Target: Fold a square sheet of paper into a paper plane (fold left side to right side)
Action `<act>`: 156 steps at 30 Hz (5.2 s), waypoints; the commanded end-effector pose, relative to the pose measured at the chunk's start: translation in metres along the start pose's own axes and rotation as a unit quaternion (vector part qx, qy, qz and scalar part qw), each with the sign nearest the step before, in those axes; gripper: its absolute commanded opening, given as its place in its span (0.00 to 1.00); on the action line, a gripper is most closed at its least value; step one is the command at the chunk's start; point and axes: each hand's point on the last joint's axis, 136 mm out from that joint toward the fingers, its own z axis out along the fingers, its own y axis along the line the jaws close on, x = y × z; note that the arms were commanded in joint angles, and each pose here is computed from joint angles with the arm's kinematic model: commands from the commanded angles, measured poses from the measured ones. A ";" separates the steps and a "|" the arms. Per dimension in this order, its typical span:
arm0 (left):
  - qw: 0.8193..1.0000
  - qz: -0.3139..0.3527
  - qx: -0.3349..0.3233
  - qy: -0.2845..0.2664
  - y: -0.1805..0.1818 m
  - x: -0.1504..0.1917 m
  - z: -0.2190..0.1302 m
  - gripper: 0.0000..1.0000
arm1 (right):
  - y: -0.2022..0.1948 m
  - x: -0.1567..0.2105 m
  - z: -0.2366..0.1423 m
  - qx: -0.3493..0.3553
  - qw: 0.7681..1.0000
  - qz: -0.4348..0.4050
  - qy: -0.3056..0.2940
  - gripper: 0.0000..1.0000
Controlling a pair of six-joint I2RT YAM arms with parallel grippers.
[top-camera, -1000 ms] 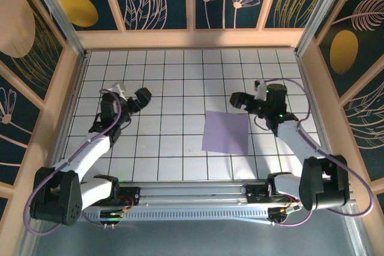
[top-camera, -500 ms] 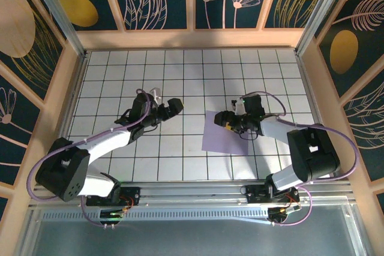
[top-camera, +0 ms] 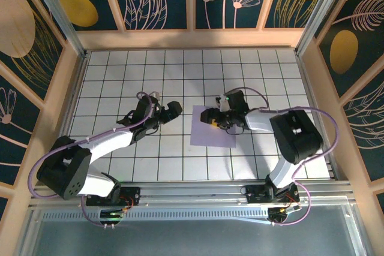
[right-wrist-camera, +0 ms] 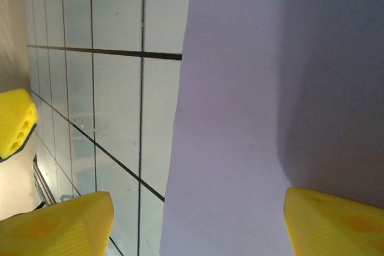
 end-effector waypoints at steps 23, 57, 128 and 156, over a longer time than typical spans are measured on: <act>0.999 0.011 -0.036 -0.021 0.003 -0.012 -0.012 0.94 | 0.062 -0.048 0.017 -0.009 0.996 -0.081 -0.023 0.75; 0.991 0.021 -0.001 0.128 -0.015 0.054 0.047 0.63 | -0.060 -0.061 -0.065 0.181 0.979 -0.036 -0.083 0.99; 0.978 0.030 -0.041 0.203 0.013 0.117 0.055 0.46 | -0.029 -0.015 0.009 0.238 0.958 -0.133 0.085 0.74; 0.996 -0.010 0.087 0.034 0.001 -0.006 -0.025 0.84 | 0.043 -0.037 -0.049 -0.006 0.996 -0.090 0.018 0.29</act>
